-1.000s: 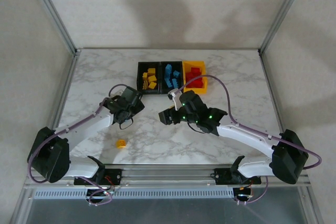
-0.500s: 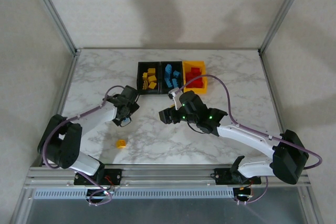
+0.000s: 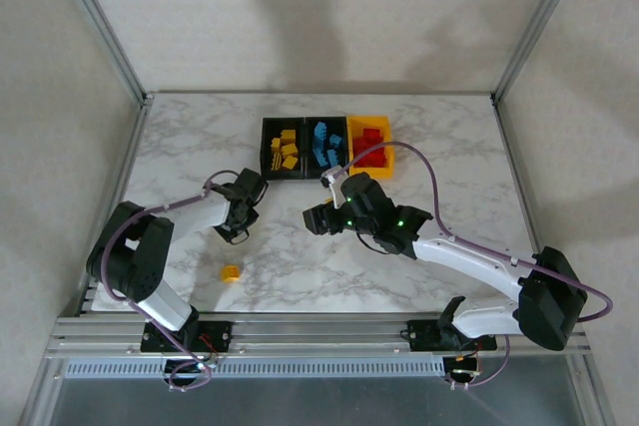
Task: Sort the legos into containers by color
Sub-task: Pick up the lego from the middle-left of the table, then place the lego in the container.
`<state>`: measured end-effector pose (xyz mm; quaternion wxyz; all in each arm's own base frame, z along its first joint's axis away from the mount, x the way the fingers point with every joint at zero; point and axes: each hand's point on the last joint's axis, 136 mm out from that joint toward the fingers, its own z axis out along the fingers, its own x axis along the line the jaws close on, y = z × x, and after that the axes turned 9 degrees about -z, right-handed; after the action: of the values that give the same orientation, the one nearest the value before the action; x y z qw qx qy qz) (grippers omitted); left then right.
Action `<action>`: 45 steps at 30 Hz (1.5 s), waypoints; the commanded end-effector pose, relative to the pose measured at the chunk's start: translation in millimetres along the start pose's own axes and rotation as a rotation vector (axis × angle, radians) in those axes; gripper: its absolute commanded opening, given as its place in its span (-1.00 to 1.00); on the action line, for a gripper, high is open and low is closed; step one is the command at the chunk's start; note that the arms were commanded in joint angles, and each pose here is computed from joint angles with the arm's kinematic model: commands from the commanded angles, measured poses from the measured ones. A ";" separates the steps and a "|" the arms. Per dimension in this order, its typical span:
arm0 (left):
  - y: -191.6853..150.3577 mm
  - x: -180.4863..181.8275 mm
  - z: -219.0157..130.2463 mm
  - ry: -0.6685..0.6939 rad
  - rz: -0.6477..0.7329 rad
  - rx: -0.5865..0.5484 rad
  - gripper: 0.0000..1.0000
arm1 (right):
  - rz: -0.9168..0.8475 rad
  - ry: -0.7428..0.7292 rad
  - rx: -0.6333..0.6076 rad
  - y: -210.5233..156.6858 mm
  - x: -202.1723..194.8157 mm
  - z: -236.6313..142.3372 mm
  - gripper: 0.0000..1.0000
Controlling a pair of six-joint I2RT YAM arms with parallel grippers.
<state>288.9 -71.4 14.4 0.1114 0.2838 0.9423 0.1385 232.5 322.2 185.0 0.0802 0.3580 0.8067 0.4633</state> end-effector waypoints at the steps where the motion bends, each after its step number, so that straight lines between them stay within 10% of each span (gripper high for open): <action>1: 1.7 -11.4 -0.6 -0.049 -0.011 0.006 -0.19 | -0.003 -0.011 -0.036 10.9 1.5 -5.9 0.33; 22: -29.8 -164.5 -103.2 -0.398 0.224 0.024 -0.29 | 0.296 -0.213 -0.022 -24.0 -86.4 -48.6 0.33; 45: -64.1 -311.9 -77.3 -0.404 0.412 0.009 -0.24 | 0.409 -0.321 -0.009 -45.6 -124.5 -65.7 0.33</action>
<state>491.2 -323.4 120.8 0.3042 0.4740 0.8225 0.0787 273.5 188.6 161.8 0.1104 0.5740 0.6973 0.4150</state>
